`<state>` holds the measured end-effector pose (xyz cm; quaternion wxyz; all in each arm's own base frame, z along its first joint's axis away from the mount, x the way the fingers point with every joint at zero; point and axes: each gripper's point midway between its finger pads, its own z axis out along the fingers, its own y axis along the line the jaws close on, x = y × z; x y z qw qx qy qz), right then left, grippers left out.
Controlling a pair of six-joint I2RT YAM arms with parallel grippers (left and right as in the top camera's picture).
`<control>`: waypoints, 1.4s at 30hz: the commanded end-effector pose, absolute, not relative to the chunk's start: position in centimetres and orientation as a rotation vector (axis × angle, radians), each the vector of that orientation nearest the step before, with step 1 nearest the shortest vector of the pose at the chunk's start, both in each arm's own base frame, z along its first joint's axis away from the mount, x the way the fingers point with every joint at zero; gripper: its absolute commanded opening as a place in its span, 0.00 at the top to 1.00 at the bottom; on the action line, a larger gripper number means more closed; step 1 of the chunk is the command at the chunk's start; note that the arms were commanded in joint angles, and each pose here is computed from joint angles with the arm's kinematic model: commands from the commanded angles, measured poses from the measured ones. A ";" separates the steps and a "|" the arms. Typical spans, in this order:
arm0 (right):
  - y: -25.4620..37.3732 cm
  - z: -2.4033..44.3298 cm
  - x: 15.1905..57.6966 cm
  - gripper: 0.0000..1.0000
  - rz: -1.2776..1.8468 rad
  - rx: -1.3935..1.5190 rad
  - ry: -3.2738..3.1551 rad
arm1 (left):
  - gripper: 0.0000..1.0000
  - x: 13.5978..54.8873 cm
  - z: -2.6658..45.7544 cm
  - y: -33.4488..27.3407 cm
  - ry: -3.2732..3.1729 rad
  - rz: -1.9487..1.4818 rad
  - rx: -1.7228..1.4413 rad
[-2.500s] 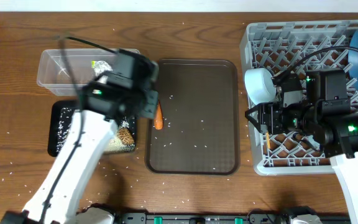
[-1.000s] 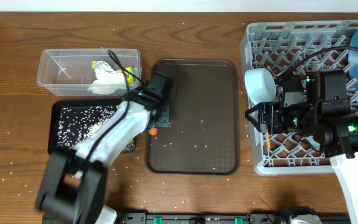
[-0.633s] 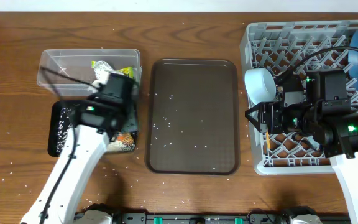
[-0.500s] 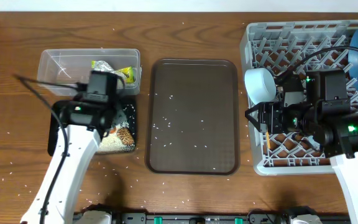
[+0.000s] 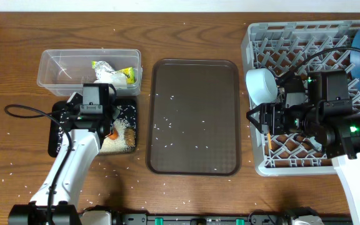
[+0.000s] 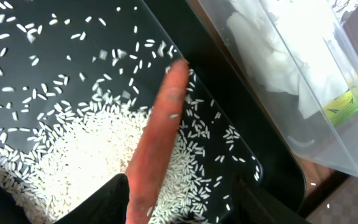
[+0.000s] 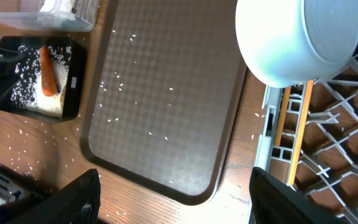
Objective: Sort waste into correct bins and load items into the dishwasher rack
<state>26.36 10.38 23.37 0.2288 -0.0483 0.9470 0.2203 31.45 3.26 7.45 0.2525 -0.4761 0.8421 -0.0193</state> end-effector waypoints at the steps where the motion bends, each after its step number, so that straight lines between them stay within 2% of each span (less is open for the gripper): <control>1: 10.8 23.4 26.1 0.30 0.617 -0.139 2.612 | 0.46 31.5 8.1 3.4 2.283 -0.052 -1.275; 6: 10.8 23.5 26.2 0.30 0.616 -0.140 2.607 | 0.46 31.5 10.7 1.4 2.398 -0.156 -0.971; 12: 11.0 24.3 27.4 0.30 0.616 -0.155 2.541 | 0.47 29.5 16.9 -2.9 2.461 -0.353 -0.448; 15: 11.1 24.9 28.2 0.32 0.615 -0.163 2.497 | 0.47 27.0 19.8 -5.6 2.458 -0.409 -0.055; 19: 11.3 25.9 28.5 0.32 0.625 -0.178 2.449 | 0.46 23.4 21.5 -6.4 2.468 -0.358 0.203; 24: 11.3 28.9 27.6 0.33 0.617 -0.228 2.320 | 0.39 21.5 24.6 -6.3 2.404 -0.345 0.241; 26: 11.3 30.7 26.6 0.32 0.609 -0.261 2.249 | 0.31 21.6 25.6 -6.1 2.357 -0.323 0.237; 27: 11.3 31.6 25.9 0.31 0.602 -0.283 2.209 | 0.13 21.4 25.9 -6.1 2.345 -0.322 0.238; 28: 11.2 32.2 25.3 0.31 0.596 -0.296 2.182 | 0.02 21.4 26.0 -6.1 2.339 -0.322 0.238; 31: 10.8 34.2 23.2 0.23 0.581 -0.321 2.097 | 0.02 21.4 25.9 -6.1 2.341 -0.322 0.238; 32: 10.7 34.7 22.6 0.01 0.579 -0.323 2.072 | 0.02 21.4 25.8 -6.1 2.345 -0.323 0.238; 42: 10.1 37.7 19.1 0.01 0.596 -0.297 1.937 | 0.02 21.4 25.7 -6.1 2.352 -0.323 0.237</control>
